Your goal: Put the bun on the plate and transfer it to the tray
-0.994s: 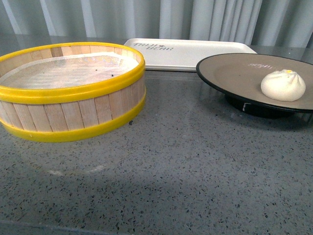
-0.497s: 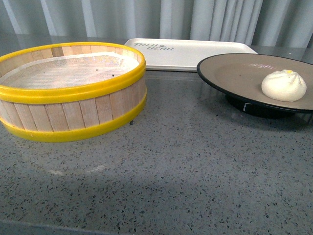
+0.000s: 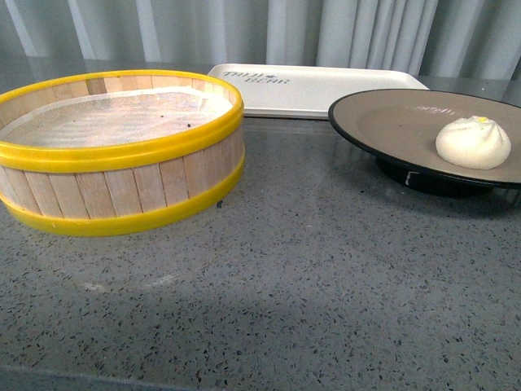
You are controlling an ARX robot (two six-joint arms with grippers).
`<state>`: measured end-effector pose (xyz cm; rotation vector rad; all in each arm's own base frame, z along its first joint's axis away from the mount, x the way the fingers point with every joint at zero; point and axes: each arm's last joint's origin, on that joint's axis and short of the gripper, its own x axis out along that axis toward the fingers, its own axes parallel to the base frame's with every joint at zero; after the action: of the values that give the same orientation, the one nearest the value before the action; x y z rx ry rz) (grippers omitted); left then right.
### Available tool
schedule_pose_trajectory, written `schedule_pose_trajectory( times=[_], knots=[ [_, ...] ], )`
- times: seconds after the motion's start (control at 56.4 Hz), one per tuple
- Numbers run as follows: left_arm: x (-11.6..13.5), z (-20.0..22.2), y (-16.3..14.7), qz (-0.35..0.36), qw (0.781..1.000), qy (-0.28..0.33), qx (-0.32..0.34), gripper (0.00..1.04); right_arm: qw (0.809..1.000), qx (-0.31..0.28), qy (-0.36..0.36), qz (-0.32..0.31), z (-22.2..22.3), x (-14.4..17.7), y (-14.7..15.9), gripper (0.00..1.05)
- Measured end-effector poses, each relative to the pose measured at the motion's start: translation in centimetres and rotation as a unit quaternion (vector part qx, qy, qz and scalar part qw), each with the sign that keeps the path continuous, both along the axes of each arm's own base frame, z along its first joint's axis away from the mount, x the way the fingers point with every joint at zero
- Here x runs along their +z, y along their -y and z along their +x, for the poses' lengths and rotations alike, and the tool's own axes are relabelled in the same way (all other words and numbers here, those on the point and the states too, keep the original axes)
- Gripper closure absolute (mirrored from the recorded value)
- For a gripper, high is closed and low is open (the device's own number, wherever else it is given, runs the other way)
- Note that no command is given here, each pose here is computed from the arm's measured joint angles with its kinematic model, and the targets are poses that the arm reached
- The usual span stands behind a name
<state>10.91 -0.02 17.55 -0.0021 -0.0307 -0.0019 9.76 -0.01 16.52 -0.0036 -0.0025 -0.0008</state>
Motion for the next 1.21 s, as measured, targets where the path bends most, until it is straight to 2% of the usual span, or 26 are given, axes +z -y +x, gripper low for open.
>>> schedule_pose_trajectory(
  times=[0.16, 0.39, 0.621, 0.674, 0.71, 0.745, 0.834, 0.905, 0.976, 1.011, 1.047, 1.118, 1.153, 1.207],
  knots=[
    [-0.5, -0.9, 0.0, 0.000, 1.000, -0.019, -0.001, 1.01, 1.000, 0.000, 0.000, 0.000, 0.0, 0.0, 0.0, 0.08],
    [-0.3, -1.3, 0.0, 0.000, 1.000, -0.004, 0.000, 1.00, 1.000, 0.000, 0.000, 0.000, 0.0, 0.0, 0.0, 0.08],
    [-0.3, -1.3, 0.0, 0.000, 1.000, -0.004, 0.000, 0.63, 1.000, 0.000, 0.000, 0.000, 0.0, 0.0, 0.0, 0.08],
    [-0.3, -1.3, 0.0, 0.000, 1.000, -0.004, 0.000, 0.54, 0.999, -0.030, -0.022, -0.007, 0.1, 0.1, -0.1, 0.08],
    [-0.3, -1.3, 0.0, 0.000, 1.000, -0.004, 0.000, 0.47, 0.993, -0.104, -0.055, -0.020, 0.3, 0.4, 0.1, 0.08],
    [-0.3, -1.3, 0.0, 0.000, 1.000, -0.004, 0.002, 0.41, 0.988, -0.143, -0.061, -0.024, 0.6, 0.9, 0.3, 0.08],
    [-0.3, -1.3, 0.0, 0.000, 1.000, -0.004, -0.001, 0.29, 0.982, -0.180, -0.049, -0.011, 1.8, 2.7, 1.1, 0.08],
    [-0.3, -1.3, 0.0, 0.000, 1.000, -0.004, 0.000, 0.15, 0.984, -0.178, -0.017, 0.026, 3.4, 4.6, 2.5, 0.08],
    [-0.3, -1.3, 0.0, 0.000, 1.000, -0.004, 0.000, 0.05, 0.984, -0.169, 0.000, 0.057, 4.8, 5.8, 3.7, 0.08],
    [-0.3, -1.3, 0.0, 0.000, 1.000, -0.004, 0.000, 0.05, 0.984, -0.162, 0.003, 0.079, 5.5, 6.2, 4.3, 0.08],
    [-0.3, -1.3, 0.0, 0.000, 1.000, -0.004, 0.000, 0.07, 0.981, -0.148, 0.001, 0.125, 7.0, 6.6, 5.5, 0.08],
    [-0.3, -1.3, 0.0, 0.000, 1.000, -0.004, 0.000, 0.07, 0.968, -0.127, -0.016, 0.216, 9.6, 6.5, 7.1, 0.08],
    [-0.3, -1.3, 0.0, 0.000, 1.000, -0.004, 0.000, 0.07, 0.963, -0.122, -0.022, 0.238, 10.3, 6.4, 7.5, 0.08],
    [-0.3, -1.3, 0.0, 0.000, 1.000, -0.004, 0.000, 0.07, 0.940, -0.099, -0.030, 0.324, 12.2, 6.3, 8.5, 0.08]
  ],
)
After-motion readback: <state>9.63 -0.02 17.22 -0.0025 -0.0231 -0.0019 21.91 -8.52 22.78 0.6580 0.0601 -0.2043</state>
